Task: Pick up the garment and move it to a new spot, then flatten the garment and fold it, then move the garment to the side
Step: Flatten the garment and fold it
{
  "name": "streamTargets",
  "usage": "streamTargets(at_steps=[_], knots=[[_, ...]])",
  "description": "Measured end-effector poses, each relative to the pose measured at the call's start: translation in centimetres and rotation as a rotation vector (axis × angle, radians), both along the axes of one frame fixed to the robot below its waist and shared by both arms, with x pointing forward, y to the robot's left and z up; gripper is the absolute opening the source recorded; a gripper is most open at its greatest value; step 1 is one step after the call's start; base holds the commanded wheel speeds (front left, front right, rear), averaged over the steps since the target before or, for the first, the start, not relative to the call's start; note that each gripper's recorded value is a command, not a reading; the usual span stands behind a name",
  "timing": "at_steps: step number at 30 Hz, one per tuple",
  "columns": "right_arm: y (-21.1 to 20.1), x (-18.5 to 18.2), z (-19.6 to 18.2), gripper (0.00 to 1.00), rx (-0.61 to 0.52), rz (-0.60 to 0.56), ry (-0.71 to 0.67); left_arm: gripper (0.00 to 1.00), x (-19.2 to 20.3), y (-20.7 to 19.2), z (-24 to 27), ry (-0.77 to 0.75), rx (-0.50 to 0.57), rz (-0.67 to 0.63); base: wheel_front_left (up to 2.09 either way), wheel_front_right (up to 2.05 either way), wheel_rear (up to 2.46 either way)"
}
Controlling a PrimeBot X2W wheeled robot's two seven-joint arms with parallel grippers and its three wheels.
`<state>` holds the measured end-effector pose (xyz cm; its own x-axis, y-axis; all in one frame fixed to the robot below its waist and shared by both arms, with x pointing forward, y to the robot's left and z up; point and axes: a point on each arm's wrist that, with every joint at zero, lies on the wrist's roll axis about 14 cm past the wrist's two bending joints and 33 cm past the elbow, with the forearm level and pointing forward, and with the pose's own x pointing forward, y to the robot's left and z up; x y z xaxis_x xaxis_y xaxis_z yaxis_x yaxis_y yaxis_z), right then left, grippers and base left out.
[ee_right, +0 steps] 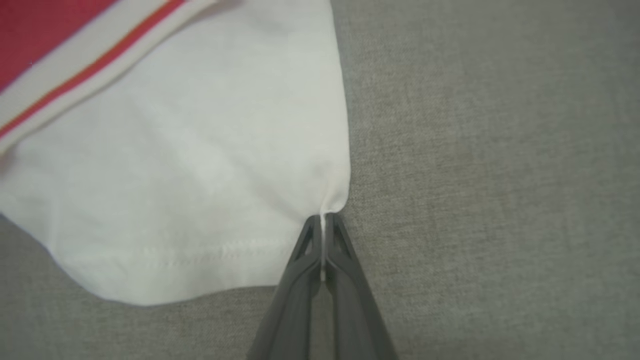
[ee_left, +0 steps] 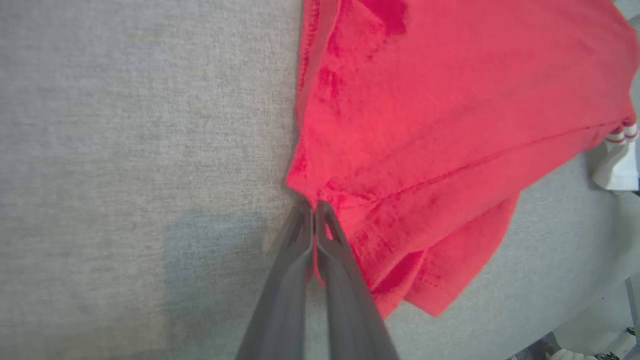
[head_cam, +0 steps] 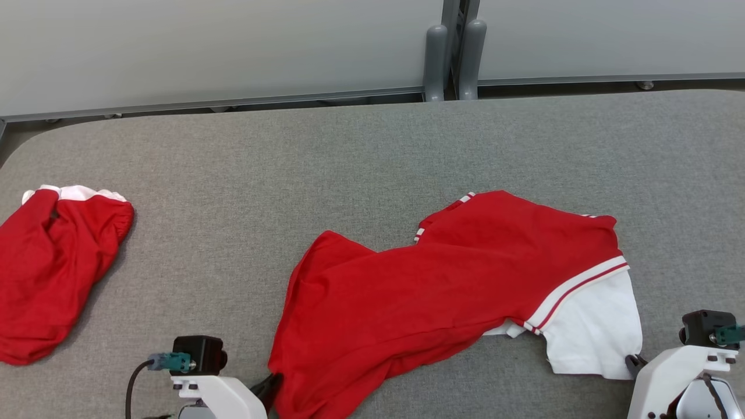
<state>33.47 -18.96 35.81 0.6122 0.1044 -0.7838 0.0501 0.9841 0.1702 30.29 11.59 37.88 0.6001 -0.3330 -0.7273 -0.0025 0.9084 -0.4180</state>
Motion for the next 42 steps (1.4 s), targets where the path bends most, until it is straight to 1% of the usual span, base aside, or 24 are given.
streamTargets(at_steps=[3,5,8,10,11,14,15,16,17,18,22,25,28,33,35,38,42], knots=[[0.2,0.8,1.1,0.00,0.014,-0.007,-0.057,0.00,1.1,-0.1,1.0,-0.062,-0.022,0.026,0.00,0.00,0.00],[0.6,2.3,3.0,0.00,0.055,-0.025,-0.164,0.00,2.3,-0.2,2.4,-0.131,-0.060,0.058,0.00,0.00,0.00],[1.6,5.9,8.5,0.00,0.137,-0.038,-0.404,0.00,4.5,-0.3,5.1,-0.257,-0.130,0.111,0.00,0.00,0.00],[1.9,7.6,12.4,0.00,0.193,-0.056,-0.561,0.00,6.3,-0.6,7.8,-0.358,-0.221,0.164,0.00,0.00,0.00],[1.9,8.2,14.3,0.00,0.205,-0.058,-0.631,0.00,7.3,-0.6,9.5,-0.417,-0.280,0.199,0.00,0.00,0.00],[2.0,9.5,19.6,0.00,0.271,-0.070,-0.827,0.00,9.6,0.1,13.9,-0.573,-0.375,0.241,0.00,0.00,0.00],[2.3,10.2,23.2,0.00,0.325,-0.073,-0.946,0.00,10.7,0.1,16.6,-0.644,-0.433,0.234,0.00,0.00,0.00],[2.3,10.5,24.7,0.00,0.344,-0.072,-0.991,0.00,11.3,0.1,17.7,-0.668,-0.445,0.220,0.00,0.00,0.00],[2.3,10.8,25.9,0.00,0.370,-0.071,-1.019,0.00,12.0,0.3,18.9,-0.695,-0.460,0.215,0.00,0.00,0.00],[2.4,11.2,26.7,0.00,0.365,-0.059,-1.035,0.00,12.6,0.3,20.2,-0.717,-0.497,0.214,0.00,0.00,0.00],[2.7,12.8,31.4,0.00,0.311,0.006,-1.120,0.00,15.2,-0.2,24.9,-0.787,-0.568,0.171,0.00,0.00,0.00],[3.1,13.7,35.0,0.00,0.297,0.040,-1.195,0.00,16.8,-0.2,28.3,-0.838,-0.625,0.157,0.00,0.00,0.00],[2.5,14.1,38.5,0.00,0.263,0.041,-1.294,0.00,18.0,0.6,31.7,-0.923,-0.633,0.156,0.00,0.00,0.00],[1.4,14.1,43.2,0.00,0.218,0.016,-1.449,0.00,18.6,0.8,36.4,-1.041,-0.647,0.138,0.00,0.00,0.00],[1.6,14.5,43.5,0.00,0.207,0.024,-1.446,0.00,18.8,0.6,37.1,-1.052,-0.651,0.133,0.00,0.00,0.00],[2.2,15.9,42.5,0.00,0.197,0.045,-1.389,0.00,19.6,0.5,36.9,-1.035,-0.649,0.136,0.00,0.00,0.00],[3.7,18.7,39.6,0.00,0.192,0.092,-1.265,0.00,21.8,-0.3,34.0,-0.950,-0.627,0.143,0.00,0.00,0.00]])
